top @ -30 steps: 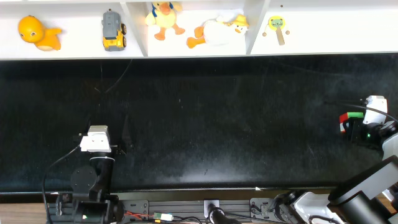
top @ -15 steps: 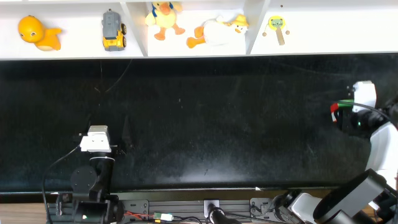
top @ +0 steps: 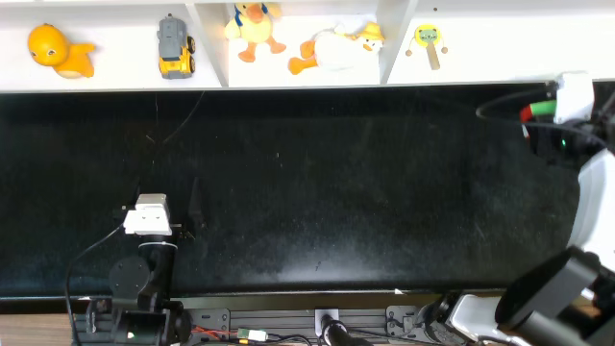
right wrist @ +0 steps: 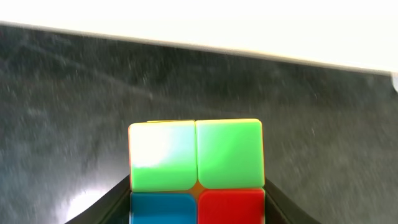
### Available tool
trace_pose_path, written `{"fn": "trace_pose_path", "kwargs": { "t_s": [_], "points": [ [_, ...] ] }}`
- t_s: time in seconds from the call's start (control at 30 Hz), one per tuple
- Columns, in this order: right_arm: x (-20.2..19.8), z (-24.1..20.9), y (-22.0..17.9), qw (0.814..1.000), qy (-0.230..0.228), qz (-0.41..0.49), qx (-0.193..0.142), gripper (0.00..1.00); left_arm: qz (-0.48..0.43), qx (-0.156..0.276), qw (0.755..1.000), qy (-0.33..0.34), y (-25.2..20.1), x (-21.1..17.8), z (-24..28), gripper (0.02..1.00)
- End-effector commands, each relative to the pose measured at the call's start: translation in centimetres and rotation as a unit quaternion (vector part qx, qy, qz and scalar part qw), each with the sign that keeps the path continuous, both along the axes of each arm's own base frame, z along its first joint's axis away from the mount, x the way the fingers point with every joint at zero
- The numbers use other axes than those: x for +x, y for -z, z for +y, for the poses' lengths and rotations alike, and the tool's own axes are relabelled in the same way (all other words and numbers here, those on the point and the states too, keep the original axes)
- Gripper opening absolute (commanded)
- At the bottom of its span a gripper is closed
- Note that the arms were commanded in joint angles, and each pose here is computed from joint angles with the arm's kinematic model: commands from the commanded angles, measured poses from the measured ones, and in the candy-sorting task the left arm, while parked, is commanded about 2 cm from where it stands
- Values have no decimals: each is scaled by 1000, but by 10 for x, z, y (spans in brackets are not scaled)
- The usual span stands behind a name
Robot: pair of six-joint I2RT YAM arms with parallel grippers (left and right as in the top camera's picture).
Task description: Store Toys
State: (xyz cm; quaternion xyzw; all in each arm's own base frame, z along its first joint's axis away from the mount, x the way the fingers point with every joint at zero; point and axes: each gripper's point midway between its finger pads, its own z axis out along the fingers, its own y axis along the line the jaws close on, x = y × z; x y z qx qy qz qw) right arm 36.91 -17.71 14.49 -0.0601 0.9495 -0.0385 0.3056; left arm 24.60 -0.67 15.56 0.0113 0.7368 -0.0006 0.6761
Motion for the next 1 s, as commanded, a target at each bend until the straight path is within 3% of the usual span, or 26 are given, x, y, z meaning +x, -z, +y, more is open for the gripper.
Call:
{"fn": "trace_pose_path", "kwargs": {
  "t_s": [0.03,0.33,1.0],
  "points": [
    [33,1,-15,1000,12,-21,17,343,-4,9,1000,7,-1,0,-2,998],
    [90,12,-23,999,-7,-33,21,343,-4,9,1000,7,-1,0,-2,998],
    [139,22,-9,998,-17,-57,20,360,-4,9,1000,7,-1,0,-2,998]
  ]
}}
